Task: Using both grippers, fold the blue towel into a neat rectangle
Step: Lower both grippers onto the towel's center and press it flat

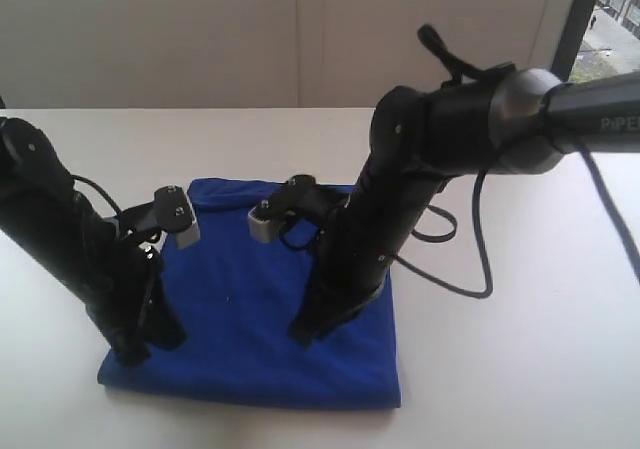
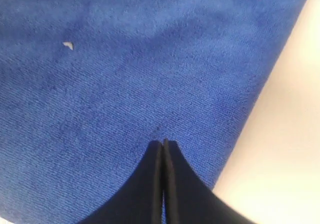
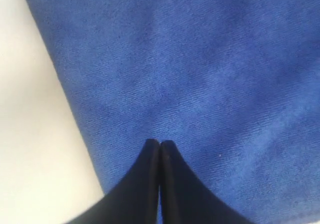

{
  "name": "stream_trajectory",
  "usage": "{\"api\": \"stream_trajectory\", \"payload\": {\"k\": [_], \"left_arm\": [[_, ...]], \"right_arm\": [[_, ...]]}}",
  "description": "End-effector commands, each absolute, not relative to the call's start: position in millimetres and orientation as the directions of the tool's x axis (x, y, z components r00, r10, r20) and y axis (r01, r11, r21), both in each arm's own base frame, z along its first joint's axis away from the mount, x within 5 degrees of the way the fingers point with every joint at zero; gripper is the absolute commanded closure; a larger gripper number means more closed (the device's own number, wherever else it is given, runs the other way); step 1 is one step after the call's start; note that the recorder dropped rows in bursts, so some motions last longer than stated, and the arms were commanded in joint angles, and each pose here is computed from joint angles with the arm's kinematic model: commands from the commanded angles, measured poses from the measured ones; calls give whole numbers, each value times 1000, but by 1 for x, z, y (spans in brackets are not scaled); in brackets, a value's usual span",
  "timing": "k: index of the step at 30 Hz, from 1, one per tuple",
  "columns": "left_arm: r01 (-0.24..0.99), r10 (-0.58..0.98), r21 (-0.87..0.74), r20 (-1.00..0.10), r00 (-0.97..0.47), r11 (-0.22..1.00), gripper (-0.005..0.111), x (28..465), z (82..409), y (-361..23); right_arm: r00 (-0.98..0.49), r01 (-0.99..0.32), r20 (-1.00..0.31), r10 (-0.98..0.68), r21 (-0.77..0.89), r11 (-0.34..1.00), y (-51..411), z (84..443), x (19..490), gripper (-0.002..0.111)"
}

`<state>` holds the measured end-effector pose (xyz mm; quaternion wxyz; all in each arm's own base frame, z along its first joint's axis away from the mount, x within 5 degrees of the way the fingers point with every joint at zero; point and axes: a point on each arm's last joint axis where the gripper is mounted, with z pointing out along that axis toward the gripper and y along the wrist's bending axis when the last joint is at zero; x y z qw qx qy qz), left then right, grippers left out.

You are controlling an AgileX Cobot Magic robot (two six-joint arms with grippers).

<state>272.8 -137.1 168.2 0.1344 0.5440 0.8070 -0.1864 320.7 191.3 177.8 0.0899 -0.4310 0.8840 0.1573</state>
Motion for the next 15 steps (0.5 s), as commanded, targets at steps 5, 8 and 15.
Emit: {"api": "stream_trajectory", "payload": {"k": [5, 8, 15], "left_arm": [[914, 844, -217, -356, -402, 344, 107, 246, 146, -136], [903, 842, -238, -335, -422, 358, 107, 240, 141, -134], [891, 845, -305, -319, -429, 337, 107, 225, 137, -143]], "right_arm": [[-599, -801, -247, -762, 174, 573, 193, 158, 304, 108], [-603, -798, -228, -764, 174, 577, 190, 150, 299, 108], [-595, -804, -183, -783, 131, 581, 179, 132, 290, 108]]}}
